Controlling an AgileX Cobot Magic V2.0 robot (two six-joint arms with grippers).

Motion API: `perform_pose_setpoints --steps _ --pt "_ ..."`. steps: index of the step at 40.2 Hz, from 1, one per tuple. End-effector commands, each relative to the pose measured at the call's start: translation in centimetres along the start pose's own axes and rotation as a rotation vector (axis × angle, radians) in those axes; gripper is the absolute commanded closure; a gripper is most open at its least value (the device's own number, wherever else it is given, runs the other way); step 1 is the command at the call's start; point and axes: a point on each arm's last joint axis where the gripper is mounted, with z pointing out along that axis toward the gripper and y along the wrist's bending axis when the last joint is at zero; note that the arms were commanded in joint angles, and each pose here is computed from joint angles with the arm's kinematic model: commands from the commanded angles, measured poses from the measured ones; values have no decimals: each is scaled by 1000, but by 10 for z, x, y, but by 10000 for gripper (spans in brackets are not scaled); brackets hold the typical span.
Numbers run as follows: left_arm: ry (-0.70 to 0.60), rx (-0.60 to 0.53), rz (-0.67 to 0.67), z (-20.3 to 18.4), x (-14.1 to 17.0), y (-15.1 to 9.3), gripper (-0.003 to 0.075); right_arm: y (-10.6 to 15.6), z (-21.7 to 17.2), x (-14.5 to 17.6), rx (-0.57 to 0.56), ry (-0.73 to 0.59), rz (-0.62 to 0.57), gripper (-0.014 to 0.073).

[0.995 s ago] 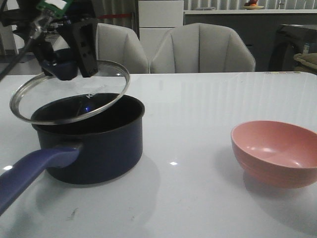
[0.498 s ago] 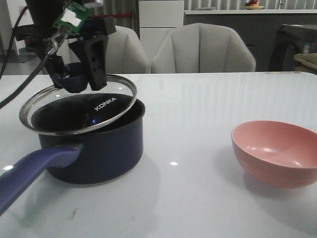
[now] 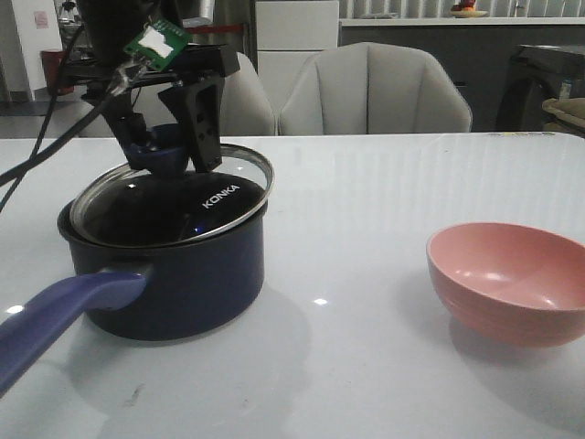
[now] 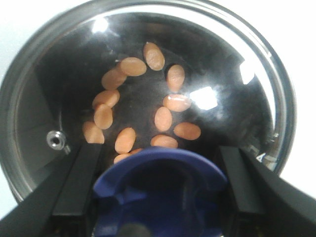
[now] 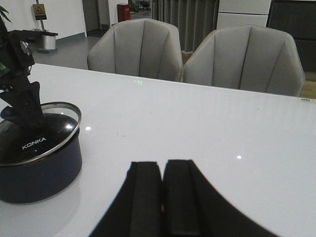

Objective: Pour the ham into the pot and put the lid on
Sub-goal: 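Lower the lid onto the saucepan and open the left gripper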

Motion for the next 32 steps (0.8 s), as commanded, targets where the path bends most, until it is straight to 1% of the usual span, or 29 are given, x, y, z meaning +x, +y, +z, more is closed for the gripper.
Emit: perform_pose_setpoints --steps 1,4,32 --pt "-42 19 14 -33 4 -10 452 -2 -1 -15 23 -95 0 456" --pt "-42 -4 20 -33 4 -8 452 -2 -1 -15 23 -95 0 456" --pt "-47 -19 25 -36 7 -7 449 -2 -1 -15 23 -95 0 456"
